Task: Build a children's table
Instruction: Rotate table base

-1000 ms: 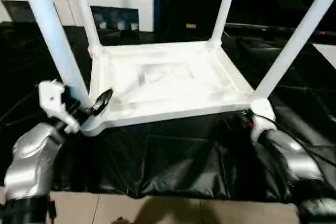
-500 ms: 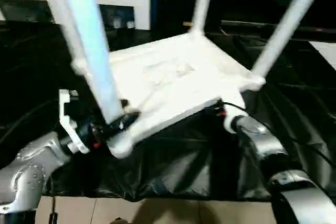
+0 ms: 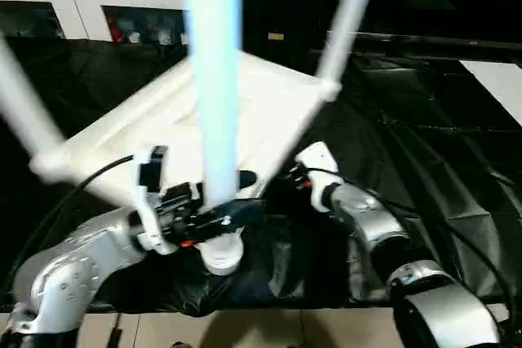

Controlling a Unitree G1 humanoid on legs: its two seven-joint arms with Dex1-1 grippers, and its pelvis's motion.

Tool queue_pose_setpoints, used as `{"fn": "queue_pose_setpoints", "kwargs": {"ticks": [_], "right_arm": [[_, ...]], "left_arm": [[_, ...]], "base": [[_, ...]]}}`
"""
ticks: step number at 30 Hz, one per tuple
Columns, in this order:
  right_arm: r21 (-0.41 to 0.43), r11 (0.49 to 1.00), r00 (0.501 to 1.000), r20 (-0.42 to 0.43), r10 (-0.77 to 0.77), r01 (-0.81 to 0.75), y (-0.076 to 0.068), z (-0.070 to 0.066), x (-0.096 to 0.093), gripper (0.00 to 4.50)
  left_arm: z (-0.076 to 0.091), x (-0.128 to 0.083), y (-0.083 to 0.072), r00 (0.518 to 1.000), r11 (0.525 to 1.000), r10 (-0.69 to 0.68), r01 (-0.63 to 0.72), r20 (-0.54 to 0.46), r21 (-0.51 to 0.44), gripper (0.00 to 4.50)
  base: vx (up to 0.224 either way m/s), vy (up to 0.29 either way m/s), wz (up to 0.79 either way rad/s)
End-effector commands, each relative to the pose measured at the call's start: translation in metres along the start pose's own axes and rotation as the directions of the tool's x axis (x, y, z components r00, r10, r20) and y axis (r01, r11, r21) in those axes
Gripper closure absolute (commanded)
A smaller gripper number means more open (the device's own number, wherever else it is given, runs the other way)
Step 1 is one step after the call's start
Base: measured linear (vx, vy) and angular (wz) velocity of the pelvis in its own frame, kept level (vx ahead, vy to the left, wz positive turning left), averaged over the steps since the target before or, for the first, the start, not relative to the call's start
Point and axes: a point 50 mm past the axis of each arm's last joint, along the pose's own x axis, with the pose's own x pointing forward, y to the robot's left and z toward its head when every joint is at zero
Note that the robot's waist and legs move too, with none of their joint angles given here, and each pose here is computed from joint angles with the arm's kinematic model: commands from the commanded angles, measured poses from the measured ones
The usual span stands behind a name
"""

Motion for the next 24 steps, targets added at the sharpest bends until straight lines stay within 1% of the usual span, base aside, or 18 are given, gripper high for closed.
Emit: {"fn": "queue_pose_setpoints", "kwargs": {"ticks": [1, 2, 3, 5, 7, 10, 11, 12, 13, 14, 15, 16, 17, 18, 20, 21, 23, 24], "right_arm": [[-0.05, 0.997, 0.997, 0.047, 0.062, -0.06, 0.008, 0.017, 0.008, 1.37], [-0.053, 0.997, 0.997, 0.046, 0.062, -0.06, 0.009, 0.017, 0.009, 1.37], [-0.052, 0.997, 0.997, 0.045, 0.061, -0.059, 0.009, 0.016, 0.009, 1.37], [-0.049, 0.997, 0.997, 0.044, 0.064, -0.061, 0.009, 0.016, 0.009, 1.37], [-0.044, 0.997, 0.996, 0.049, 0.07, -0.068, 0.008, 0.016, 0.008, 1.37], [-0.042, 0.997, 0.996, 0.056, 0.073, -0.07, 0.007, 0.017, 0.007, 1.37], [-0.042, 0.997, 0.996, 0.057, 0.069, -0.067, 0.006, 0.017, 0.007, 1.37], [-0.038, 0.999, 0.998, 0.059, 0.028, -0.025, -0.001, 0.016, 0.004, 1.37], [-0.035, 0.999, 0.998, 0.06, 0.007, -0.005, -0.004, 0.016, 0.003, 1.37], [-0.035, 0.999, 0.998, 0.06, 0.007, -0.005, -0.004, 0.016, 0.003, 1.37], [-0.028, 0.999, 0.998, 0.063, -0.028, 0.03, -0.012, 0.015, -0.001, 1.37], [-0.022, 0.998, 0.996, 0.067, -0.052, 0.054, -0.019, 0.015, -0.005, 1.37], [-0.019, 0.998, 0.995, 0.069, -0.066, 0.068, -0.023, 0.014, -0.008, 1.37], [-0.017, 0.996, 0.994, 0.075, -0.082, 0.084, -0.03, 0.014, -0.014, 1.37], [-0.017, 0.996, 0.993, 0.078, -0.085, 0.086, -0.033, 0.013, -0.016, 1.37], [-0.028, 0.997, 0.994, 0.086, -0.069, 0.071, -0.042, 0.011, -0.027, 1.37], [-0.041, 0.998, 0.995, 0.089, -0.052, 0.056, -0.045, 0.011, -0.031, 1.37], [-0.073, 0.997, 0.996, 0.088, -0.014, 0.021, -0.048, 0.009, -0.038, 1.37]], "left_arm": [[-0.002, 0.018, -0.006, 0.997, 0.997, -0.07, 0.07, -0.024, 0.014, 0.02], [-0.002, 0.021, -0.004, 0.998, 0.998, -0.063, 0.063, -0.026, 0.023, 0.02], [-0.003, 0.028, 0.004, 0.999, 0.998, -0.02, 0.021, -0.03, 0.056, 0.02], [-0.004, 0.03, 0.007, 0.999, 0.998, -0.001, 0.003, -0.034, 0.068, 0.02], [-0.005, 0.043, 0.02, 0.997, 0.992, 0.051, -0.045, -0.051, 0.119, 0.02], [-0.004, 0.05, 0.026, 0.996, 0.986, 0.08, -0.072, -0.048, 0.151, 0.02], [-0.004, 0.052, 0.028, 0.994, 0.983, 0.093, -0.084, -0.048, 0.163, 0.02], [-0.004, 0.054, 0.036, 0.987, 0.968, 0.15, -0.135, -0.056, 0.21, 0.02], [-0.004, 0.054, 0.04, 0.983, 0.96, 0.175, -0.156, -0.063, 0.234, 0.02], [-0.004, 0.054, 0.04, 0.983, 0.96, 0.175, -0.156, -0.063, 0.234, 0.02], [-0.005, 0.052, 0.048, 0.965, 0.928, 0.249, -0.213, -0.084, 0.304, 0.02], [-0.006, 0.048, 0.053, 0.953, 0.91, 0.285, -0.235, -0.105, 0.342, 0.02], [-0.006, 0.046, 0.056, 0.946, 0.9, 0.302, -0.242, -0.118, 0.362, 0.02], [-0.006, 0.042, 0.058, 0.943, 0.891, 0.309, -0.241, -0.124, 0.386, 0.02], [-0.006, 0.039, 0.058, 0.942, 0.89, 0.31, -0.241, -0.127, 0.387, 0.02], [-0.009, 0.029, 0.058, 0.94, 0.893, 0.292, -0.202, -0.178, 0.402, 0.02], [-0.01, 0.025, 0.057, 0.938, 0.897, 0.278, -0.176, -0.209, 0.405, 0.02], [-0.014, 0.017, 0.056, 0.932, 0.912, 0.248, -0.133, -0.263, 0.388, 0.02]], "base": [[0.0, 0.0, 0.0], [0.0, 0.0, 0.0], [0.0, 0.0, 0.0], [0.0, 0.0, 0.0], [0.0, 0.0, 0.0], [0.0, 0.0, 0.0], [0.0, 0.0, 0.0], [0.0, 0.0, 0.0], [0.0, 0.0, 0.0], [0.0, 0.0, 0.0], [0.0, 0.0, 0.0], [0.0, 0.0, 0.0], [0.0, 0.0, 0.0], [0.0, 0.0, 0.0], [0.0, 0.0, 0.0], [0.0, 0.0, 0.0], [0.0, 0.0, 0.0], [0.0, 0.0, 0.0]]}}
